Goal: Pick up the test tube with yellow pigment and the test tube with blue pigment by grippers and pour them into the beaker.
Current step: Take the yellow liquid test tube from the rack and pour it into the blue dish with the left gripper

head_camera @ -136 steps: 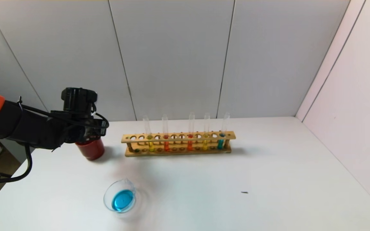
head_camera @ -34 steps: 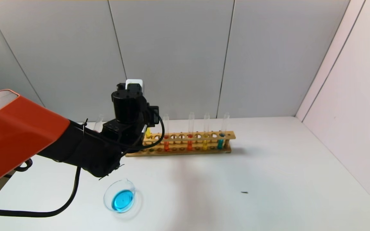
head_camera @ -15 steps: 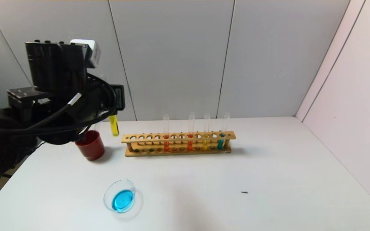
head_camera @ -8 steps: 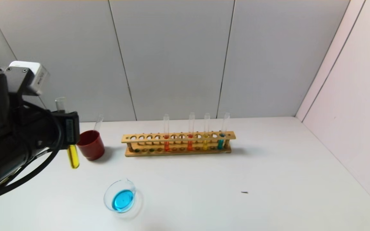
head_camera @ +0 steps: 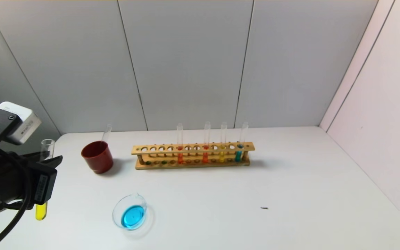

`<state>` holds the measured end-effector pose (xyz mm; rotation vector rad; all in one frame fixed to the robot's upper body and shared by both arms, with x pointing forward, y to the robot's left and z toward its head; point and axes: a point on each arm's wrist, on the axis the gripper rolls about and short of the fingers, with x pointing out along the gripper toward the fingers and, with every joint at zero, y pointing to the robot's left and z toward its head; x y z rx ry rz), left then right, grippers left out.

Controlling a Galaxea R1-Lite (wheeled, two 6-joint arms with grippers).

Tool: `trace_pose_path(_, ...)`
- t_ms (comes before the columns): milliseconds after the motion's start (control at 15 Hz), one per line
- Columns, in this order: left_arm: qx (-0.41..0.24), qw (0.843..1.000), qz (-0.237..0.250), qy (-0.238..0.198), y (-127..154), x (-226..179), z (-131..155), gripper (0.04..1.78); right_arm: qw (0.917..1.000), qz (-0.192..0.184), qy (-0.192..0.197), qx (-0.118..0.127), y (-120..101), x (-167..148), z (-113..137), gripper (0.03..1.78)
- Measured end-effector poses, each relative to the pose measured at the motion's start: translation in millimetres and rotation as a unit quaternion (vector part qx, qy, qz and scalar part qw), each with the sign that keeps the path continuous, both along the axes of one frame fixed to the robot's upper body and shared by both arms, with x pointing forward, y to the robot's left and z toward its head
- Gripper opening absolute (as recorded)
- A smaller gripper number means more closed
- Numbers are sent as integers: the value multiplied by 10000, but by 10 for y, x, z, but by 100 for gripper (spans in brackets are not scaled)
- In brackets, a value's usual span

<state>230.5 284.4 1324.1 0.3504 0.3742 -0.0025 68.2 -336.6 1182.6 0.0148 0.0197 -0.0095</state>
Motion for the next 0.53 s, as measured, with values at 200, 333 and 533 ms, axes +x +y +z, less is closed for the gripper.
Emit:
trace_pose_path(200,729,9965,-245,322,-14,38,-120,31,10000,0,0,2,0,0,0,170)
trace_pose_path(333,1204,9905,-408,523,-36,95,-183,31,10000,0,0,2,0,0,0,170)
trace_pose_path(533,1748,9789,-567,893,-71,182,-283,31,10000,0,0,2,0,0,0,170)
